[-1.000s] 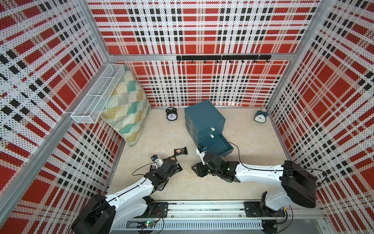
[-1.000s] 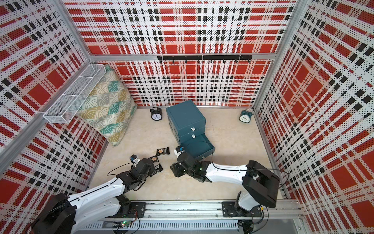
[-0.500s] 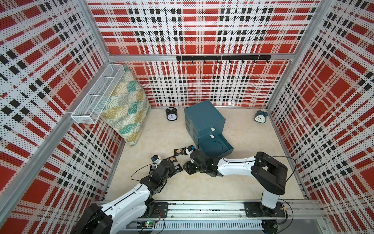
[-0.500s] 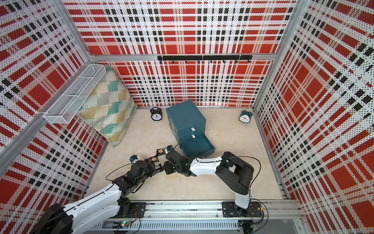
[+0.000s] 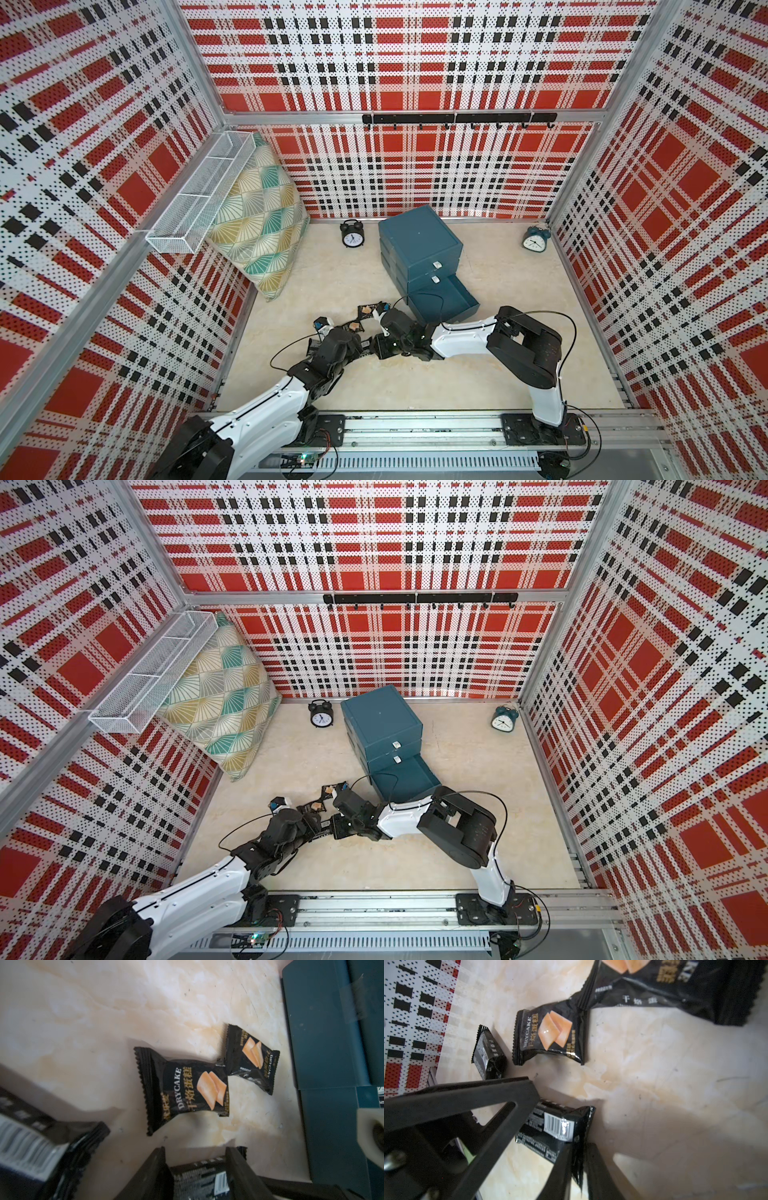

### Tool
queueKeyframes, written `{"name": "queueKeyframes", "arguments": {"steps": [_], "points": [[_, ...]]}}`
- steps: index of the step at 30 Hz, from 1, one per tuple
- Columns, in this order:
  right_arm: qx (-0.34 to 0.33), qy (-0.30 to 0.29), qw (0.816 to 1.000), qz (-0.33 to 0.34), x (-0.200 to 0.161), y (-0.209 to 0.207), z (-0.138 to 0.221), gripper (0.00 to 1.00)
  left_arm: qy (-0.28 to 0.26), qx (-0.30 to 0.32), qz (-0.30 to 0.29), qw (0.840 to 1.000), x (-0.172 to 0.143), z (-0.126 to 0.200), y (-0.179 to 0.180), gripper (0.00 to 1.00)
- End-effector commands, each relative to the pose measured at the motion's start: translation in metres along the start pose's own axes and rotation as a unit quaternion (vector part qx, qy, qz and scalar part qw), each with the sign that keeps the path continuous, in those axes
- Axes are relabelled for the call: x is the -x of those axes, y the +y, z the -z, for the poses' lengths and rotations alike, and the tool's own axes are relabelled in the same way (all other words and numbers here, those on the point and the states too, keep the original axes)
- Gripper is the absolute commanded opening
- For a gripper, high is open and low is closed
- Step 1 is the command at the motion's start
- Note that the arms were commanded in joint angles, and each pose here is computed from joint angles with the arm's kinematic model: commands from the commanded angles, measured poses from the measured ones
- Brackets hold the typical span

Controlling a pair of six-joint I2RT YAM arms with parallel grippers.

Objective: Place the cookies into the drawer by color
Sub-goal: Pick up the cookie at the center of the board.

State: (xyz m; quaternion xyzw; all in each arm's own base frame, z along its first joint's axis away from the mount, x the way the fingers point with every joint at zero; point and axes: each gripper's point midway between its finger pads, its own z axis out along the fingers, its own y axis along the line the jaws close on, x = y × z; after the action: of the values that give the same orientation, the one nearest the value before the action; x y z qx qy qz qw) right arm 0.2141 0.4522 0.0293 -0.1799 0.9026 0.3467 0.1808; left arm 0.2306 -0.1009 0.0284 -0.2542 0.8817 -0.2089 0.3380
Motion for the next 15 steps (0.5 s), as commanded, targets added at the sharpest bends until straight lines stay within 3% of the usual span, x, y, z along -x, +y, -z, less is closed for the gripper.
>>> {"name": "queueKeyframes", "arguments": {"steps": [1,5,15], "points": [[0.009,-0.003,1.000,-0.005,-0.002,0.004,-0.002,0.11,0.024,0.009,-0.008,1.000,-0.011,-0.002,0.010,0.53],[0.002,-0.023,1.000,-0.006,0.005,0.004,0.012,0.00,0.024,-0.014,-0.012,1.000,-0.008,0.002,-0.002,0.57],[-0.036,-0.102,0.994,0.012,0.030,0.004,0.084,0.00,-0.015,-0.063,-0.021,0.998,0.028,0.025,-0.050,0.86]]}}
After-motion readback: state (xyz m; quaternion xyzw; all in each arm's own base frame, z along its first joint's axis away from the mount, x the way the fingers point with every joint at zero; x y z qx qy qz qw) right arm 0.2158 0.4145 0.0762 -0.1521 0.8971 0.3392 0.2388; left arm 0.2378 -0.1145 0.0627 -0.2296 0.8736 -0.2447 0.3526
